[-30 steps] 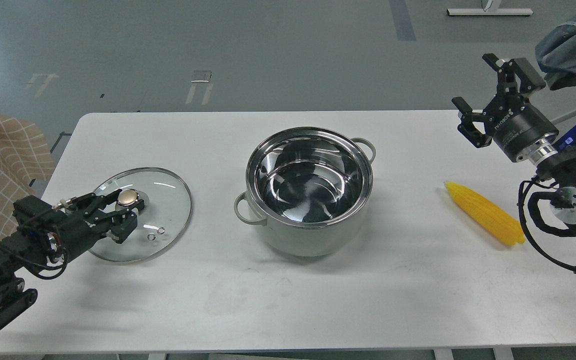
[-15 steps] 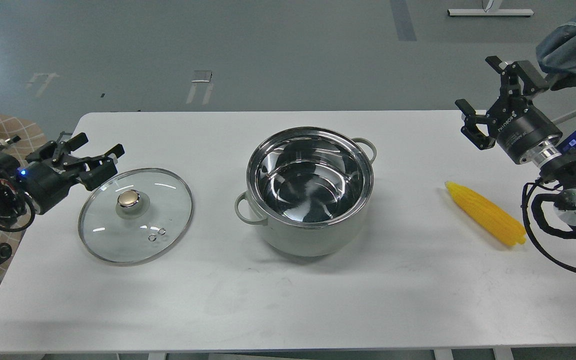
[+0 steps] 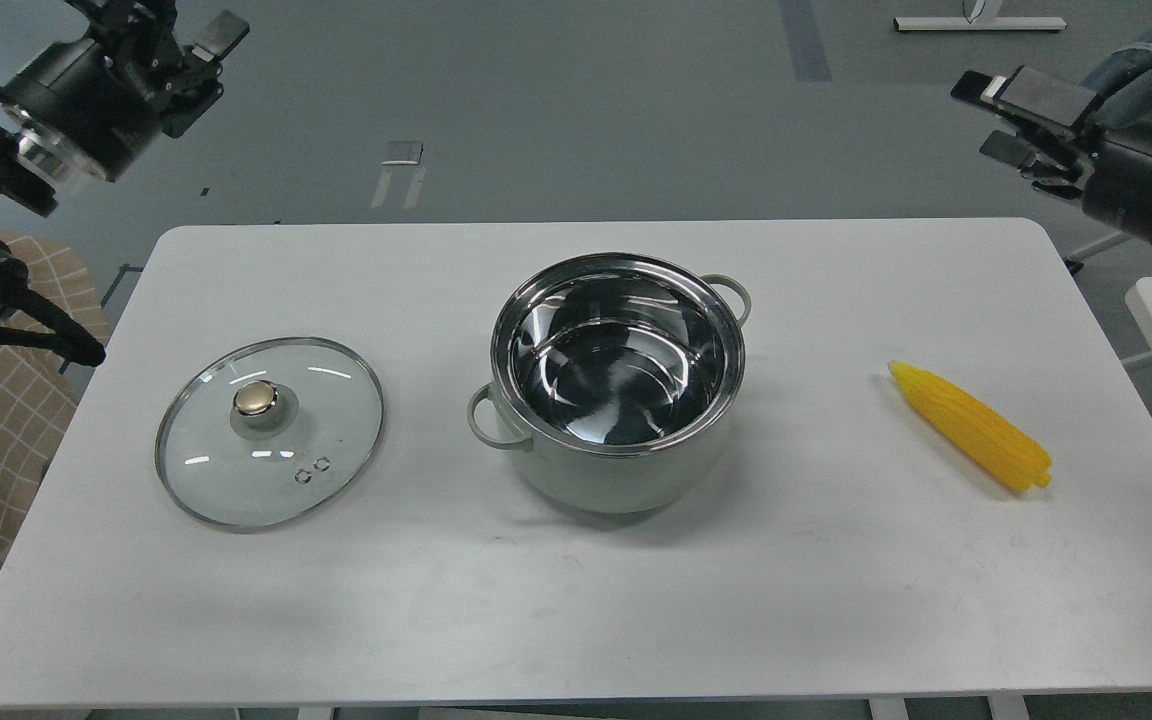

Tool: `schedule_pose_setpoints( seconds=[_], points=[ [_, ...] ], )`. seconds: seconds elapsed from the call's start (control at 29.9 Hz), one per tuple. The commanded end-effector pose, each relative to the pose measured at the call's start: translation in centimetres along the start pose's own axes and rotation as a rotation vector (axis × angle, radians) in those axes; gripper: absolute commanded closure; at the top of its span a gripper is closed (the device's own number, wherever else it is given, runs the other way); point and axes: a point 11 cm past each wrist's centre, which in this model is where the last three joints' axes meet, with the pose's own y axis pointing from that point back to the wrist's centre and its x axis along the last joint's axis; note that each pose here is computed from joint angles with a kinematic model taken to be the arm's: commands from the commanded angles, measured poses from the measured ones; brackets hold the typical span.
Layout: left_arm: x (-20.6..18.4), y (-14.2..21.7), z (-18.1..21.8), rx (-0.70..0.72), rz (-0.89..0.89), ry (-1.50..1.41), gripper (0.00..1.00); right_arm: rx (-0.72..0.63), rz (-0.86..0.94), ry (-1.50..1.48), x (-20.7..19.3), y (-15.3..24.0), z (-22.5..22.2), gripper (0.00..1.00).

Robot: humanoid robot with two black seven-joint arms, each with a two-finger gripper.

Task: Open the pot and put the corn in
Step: 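Reach the right gripper down and grasp the yellow corn cob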

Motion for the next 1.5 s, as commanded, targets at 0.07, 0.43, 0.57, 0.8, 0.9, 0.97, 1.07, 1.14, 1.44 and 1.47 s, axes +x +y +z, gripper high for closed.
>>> schedule_pose_setpoints(
  seconds=[0.07, 0.43, 0.57, 0.8, 0.9, 0.97, 1.07, 1.14, 1.44, 1.47],
  points=[
    [-2.3, -1.6, -0.3, -0.067, -0.008, 0.14, 0.03, -0.217, -0.25, 0.384, -1.9, 2.7, 3.7, 0.0],
    [-3.7, -2.1, -0.7, -0.066, -0.026, 0.187, 0.03, -0.373, -0.496, 0.626, -6.2, 3.4, 9.3, 0.0],
    [-4.3, -2.3, -0.9, -0.071, -0.036, 0.2, 0.03, -0.387, -0.574, 0.676, -8.4, 2.6, 10.6, 0.0],
    [-4.4, -2.4, -0.9, -0.07, -0.043, 0.205, 0.03, -0.391, -0.622, 0.736, -11.2, 1.9, 12.7, 0.0],
    [-4.5, -2.3, -0.9, -0.07, -0.048, 0.206, 0.03, -0.391, -0.64, 0.735, -12.4, 1.6, 13.2, 0.0],
    [-4.5, -2.3, -1.0, -0.067, -0.052, 0.208, 0.03, -0.372, -0.642, 0.741, -13.3, 1.2, 13.3, 0.01],
    [-4.7, -2.3, -0.9, -0.07, -0.057, 0.21, 0.03, -0.358, -0.647, 0.746, -14.1, 0.8, 13.3, 0.05],
    [-4.8, -2.3, -0.9, -0.07, -0.059, 0.21, 0.03, -0.362, -0.66, 0.752, -14.8, 0.6, 13.7, 0.13],
    [-5.1, -2.3, -1.0, -0.064, -0.069, 0.211, 0.03, -0.341, -0.67, 0.757, -15.9, 0.0, 13.6, 0.83],
    [-5.2, -2.3, -1.0, -0.065, -0.071, 0.211, 0.03, -0.332, -0.665, 0.761, -15.9, -0.1, 13.4, 0.87]
  ],
)
